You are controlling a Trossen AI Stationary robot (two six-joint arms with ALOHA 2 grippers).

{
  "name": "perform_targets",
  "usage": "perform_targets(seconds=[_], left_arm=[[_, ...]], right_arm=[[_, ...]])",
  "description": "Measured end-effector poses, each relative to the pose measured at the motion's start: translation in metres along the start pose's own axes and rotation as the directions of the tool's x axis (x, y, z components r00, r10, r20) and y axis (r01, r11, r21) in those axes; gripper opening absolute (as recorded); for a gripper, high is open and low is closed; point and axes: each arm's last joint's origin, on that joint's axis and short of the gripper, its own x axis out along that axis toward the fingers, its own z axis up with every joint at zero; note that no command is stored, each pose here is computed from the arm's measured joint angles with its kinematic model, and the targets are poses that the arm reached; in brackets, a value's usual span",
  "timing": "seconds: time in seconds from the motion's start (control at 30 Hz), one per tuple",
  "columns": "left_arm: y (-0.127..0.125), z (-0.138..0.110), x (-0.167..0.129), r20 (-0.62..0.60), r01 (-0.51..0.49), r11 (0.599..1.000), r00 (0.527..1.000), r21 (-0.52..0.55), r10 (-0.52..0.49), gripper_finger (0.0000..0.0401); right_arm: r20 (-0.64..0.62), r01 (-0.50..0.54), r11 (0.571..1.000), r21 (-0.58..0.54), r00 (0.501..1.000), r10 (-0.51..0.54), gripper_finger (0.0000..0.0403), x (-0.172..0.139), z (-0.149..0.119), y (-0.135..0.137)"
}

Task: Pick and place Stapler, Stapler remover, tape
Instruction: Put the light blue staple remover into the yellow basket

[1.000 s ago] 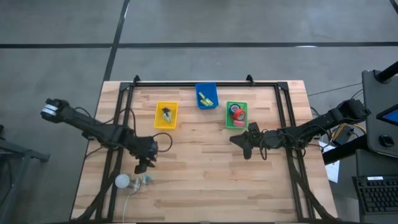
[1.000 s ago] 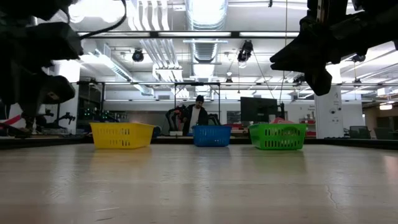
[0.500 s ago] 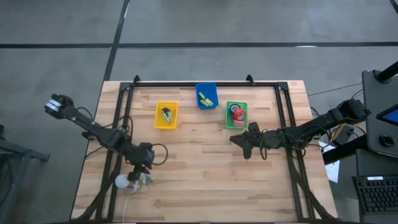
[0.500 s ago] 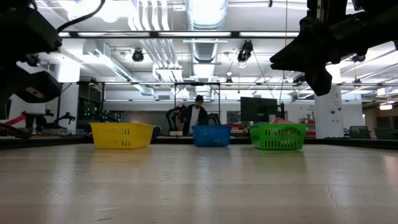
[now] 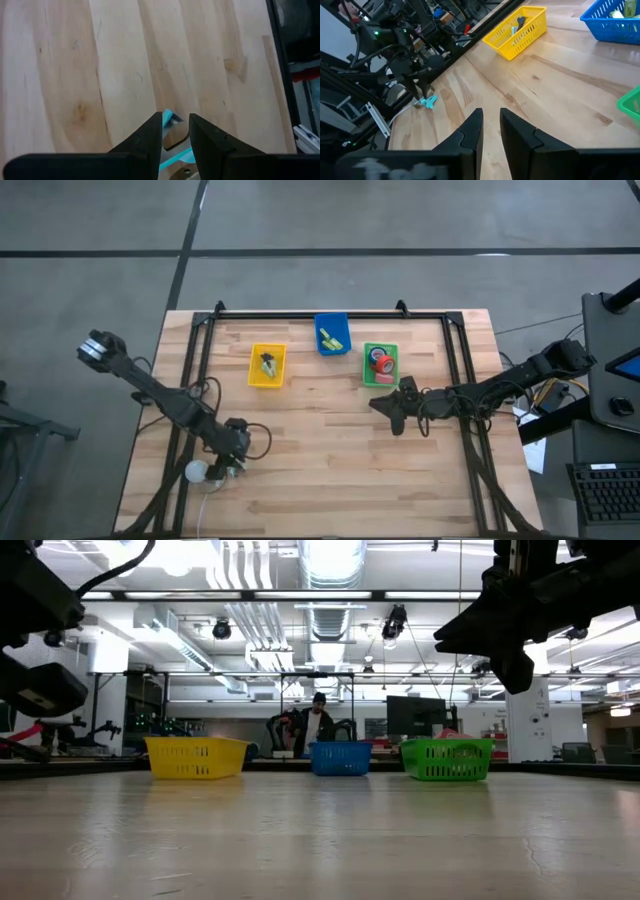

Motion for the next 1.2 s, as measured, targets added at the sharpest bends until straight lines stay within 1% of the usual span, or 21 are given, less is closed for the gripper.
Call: perform_targets(seconds=[0.3, 0.6, 0.73, 0.83, 0.97, 1.1, 1.2], left_arm=[[0.003, -0.002, 0.011, -0.054, -0.03, 1.0, 0.998, -0.008, 0.029, 0.0098], [0.004, -0.001, 0.022, -0.076, -0.037, 0.999, 0.996, -0.01, 0.036, 0.0098], [0.004, -0.001, 0.026, -0.083, -0.036, 0.999, 0.996, -0.011, 0.035, 0.0092], [0.005, -0.002, 0.028, -0.096, -0.035, 0.999, 0.995, -0.012, 0.034, 0.008], [0.005, -0.002, 0.029, -0.102, -0.03, 0.999, 0.994, -0.013, 0.029, 0.0051], [0.004, -0.001, 0.028, -0.091, -0.023, 1.0, 0.996, -0.012, 0.022, 0.0018], [0.003, 0.0, 0.028, -0.078, -0.017, 1.0, 0.997, -0.009, 0.016, 0.0007]], right_arm=[[0.0, -0.001, 1.0, 0.0, 1.0, 0.001, 0.0052, 0.0, 0.0, 0.0], [0.0, 0.0, 1.0, 0.0, 1.0, 0.0, 0.0062, 0.0, 0.0, 0.0], [0.0, -0.001, 1.0, 0.0, 1.0, 0.001, 0.0063, 0.0, 0.0, 0.0], [0.0, 0.0, 1.0, 0.0, 1.0, 0.0, 0.006, 0.0, 0.0, 0.0], [0.0, 0.0, 1.0, 0.0, 1.0, 0.0, 0.0054, 0.0, 0.0, 0.0], [0.001, 0.001, 1.0, 0.0, 1.0, -0.001, 0.0052, 0.0, 0.0, 0.0], [0.003, 0.003, 1.0, 0.0, 1.0, -0.003, 0.0055, 0.0, 0.0, 0.0]])
